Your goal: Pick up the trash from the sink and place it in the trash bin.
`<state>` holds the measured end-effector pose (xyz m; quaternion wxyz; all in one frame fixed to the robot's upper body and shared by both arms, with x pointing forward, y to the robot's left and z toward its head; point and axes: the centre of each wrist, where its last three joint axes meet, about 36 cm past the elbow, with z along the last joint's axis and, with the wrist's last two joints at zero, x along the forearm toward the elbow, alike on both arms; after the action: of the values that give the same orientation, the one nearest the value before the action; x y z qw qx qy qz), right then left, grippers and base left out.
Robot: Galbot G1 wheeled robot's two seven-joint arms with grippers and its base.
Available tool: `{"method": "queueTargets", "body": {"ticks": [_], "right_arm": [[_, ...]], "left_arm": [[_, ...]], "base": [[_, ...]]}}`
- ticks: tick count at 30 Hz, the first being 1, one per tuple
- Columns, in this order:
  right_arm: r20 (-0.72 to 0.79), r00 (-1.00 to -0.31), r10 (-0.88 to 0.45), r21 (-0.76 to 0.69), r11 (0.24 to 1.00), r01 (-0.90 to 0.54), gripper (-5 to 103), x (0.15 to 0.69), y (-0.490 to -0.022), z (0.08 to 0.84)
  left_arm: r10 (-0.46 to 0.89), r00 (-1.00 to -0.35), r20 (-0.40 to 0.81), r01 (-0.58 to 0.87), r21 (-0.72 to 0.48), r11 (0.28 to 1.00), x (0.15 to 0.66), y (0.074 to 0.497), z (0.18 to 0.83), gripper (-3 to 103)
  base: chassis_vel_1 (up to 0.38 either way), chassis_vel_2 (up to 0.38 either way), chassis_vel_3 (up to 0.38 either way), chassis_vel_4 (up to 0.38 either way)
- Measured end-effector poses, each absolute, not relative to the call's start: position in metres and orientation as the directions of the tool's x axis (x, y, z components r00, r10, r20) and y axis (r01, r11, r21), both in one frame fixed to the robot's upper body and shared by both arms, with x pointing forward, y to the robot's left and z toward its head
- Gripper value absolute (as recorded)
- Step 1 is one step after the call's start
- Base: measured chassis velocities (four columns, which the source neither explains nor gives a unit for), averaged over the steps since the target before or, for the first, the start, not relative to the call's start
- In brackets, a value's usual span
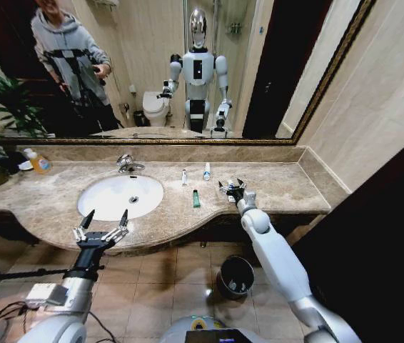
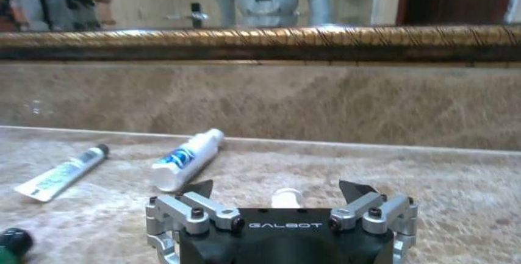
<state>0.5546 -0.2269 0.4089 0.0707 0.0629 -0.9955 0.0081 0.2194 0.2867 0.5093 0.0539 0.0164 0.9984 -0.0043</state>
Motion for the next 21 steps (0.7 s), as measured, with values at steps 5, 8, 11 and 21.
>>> {"method": "queueTargets", "body": {"ticks": [5, 8, 11, 21], "right_arm": [[0.172, -0.979, -0.112, -0.01, 0.993, -0.116, 100, 0.562, -0.227, 0.401], [0.18, -0.977, -0.11, -0.017, 0.993, -0.115, 101, 0.563, -0.226, 0.398], [0.184, -0.977, -0.109, -0.02, 0.993, -0.115, 94, 0.565, -0.227, 0.395], [0.194, -0.976, -0.095, -0.042, 0.994, -0.105, 68, 0.569, -0.239, 0.385]], "left_arm": [[0.032, -0.994, -0.108, 0.033, -0.007, 0.999, 0.219, 0.287, 0.509, 100], [0.032, -0.994, -0.108, 0.033, -0.007, 0.999, 0.219, 0.287, 0.509, 100], [0.032, -0.994, -0.108, 0.033, -0.007, 0.999, 0.219, 0.287, 0.509, 100], [0.032, -0.994, -0.108, 0.033, -0.007, 0.999, 0.219, 0.287, 0.509, 100]], "base": [[0.0, 0.0, 0.0, 0.0], [0.0, 0.0, 0.0, 0.0], [0.0, 0.0, 0.0, 0.0], [0.0, 0.0, 0.0, 0.0]]}}
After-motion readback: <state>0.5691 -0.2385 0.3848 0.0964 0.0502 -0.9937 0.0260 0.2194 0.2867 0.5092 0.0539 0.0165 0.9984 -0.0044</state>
